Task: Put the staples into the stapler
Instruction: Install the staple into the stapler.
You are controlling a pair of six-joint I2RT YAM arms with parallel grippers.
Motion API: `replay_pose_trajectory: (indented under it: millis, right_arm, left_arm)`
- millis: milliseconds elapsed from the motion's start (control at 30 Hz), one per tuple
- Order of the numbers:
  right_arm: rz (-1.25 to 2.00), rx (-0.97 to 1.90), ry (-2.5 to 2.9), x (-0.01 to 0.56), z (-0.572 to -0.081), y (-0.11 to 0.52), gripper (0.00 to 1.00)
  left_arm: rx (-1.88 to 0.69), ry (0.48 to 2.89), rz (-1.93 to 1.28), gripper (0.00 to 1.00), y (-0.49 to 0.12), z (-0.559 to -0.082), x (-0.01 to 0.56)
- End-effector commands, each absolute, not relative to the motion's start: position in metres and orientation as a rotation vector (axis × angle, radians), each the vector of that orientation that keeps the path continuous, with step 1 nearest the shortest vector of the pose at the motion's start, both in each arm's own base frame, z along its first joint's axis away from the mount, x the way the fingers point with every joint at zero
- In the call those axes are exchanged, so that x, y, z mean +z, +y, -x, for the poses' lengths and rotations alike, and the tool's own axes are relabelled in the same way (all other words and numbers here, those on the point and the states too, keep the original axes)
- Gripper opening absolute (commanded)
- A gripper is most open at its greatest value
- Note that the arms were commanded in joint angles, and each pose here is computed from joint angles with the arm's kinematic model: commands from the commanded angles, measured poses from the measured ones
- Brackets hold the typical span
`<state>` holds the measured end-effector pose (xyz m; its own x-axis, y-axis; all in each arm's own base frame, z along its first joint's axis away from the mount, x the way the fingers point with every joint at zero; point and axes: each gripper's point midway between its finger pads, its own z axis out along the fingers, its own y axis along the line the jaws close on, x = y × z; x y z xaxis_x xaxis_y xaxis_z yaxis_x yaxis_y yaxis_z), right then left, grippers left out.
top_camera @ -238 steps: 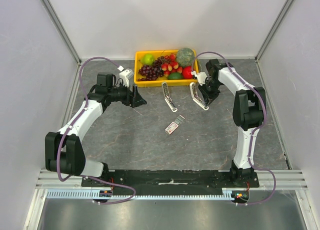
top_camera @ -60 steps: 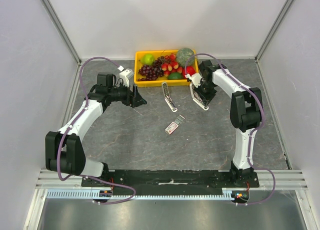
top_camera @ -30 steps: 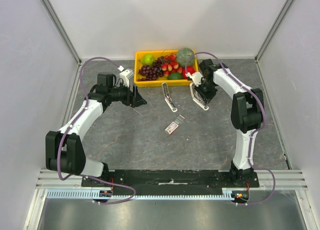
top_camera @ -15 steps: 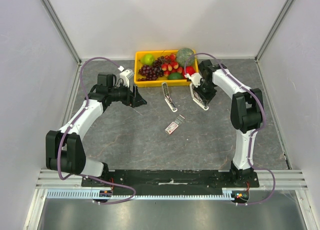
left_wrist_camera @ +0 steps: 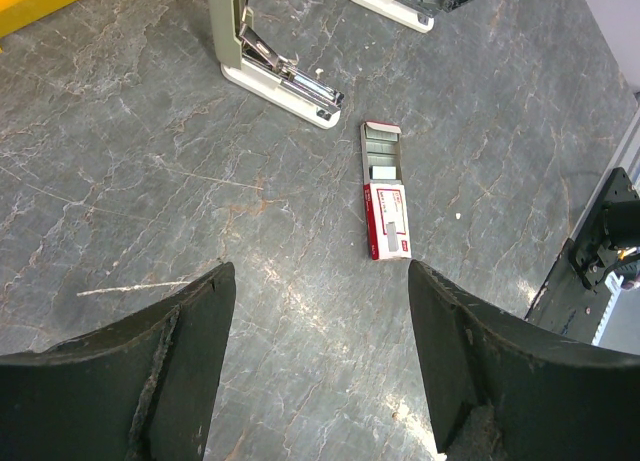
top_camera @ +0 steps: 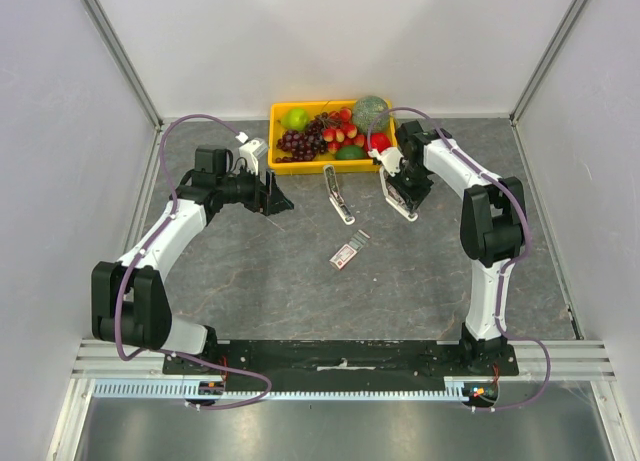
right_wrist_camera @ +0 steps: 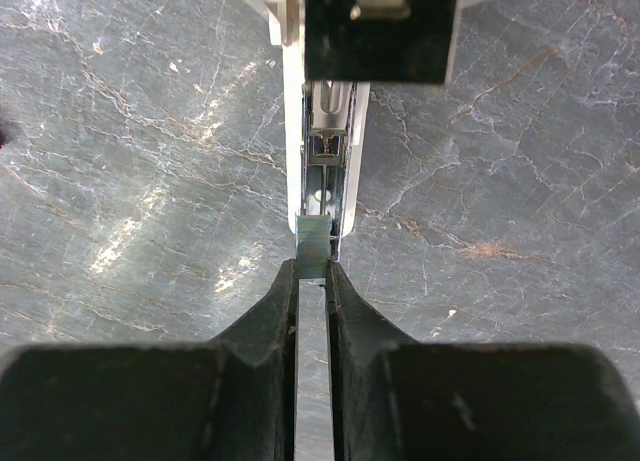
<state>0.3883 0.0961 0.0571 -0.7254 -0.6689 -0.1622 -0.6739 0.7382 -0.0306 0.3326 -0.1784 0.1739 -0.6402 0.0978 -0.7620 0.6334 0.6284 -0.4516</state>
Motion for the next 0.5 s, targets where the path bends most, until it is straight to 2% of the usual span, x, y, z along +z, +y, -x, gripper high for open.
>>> replay_pose_trajectory:
  millis: [0, 467]
  right_arm:
    - [1.057, 0.012, 2.716, 0.0765, -0.3994, 0.0973, 0.10]
    - [0.993, 0.094, 2.709, 0.0835, -0.4012, 0.0984, 0.09]
  left_arm:
    - [-0.951, 2.082, -0.606, 0.76, -0.1791, -0.3365, 0.1783]
    - [-0.945, 2.079, -0.609, 0.76, -0.1787, -0.3370, 0.1787]
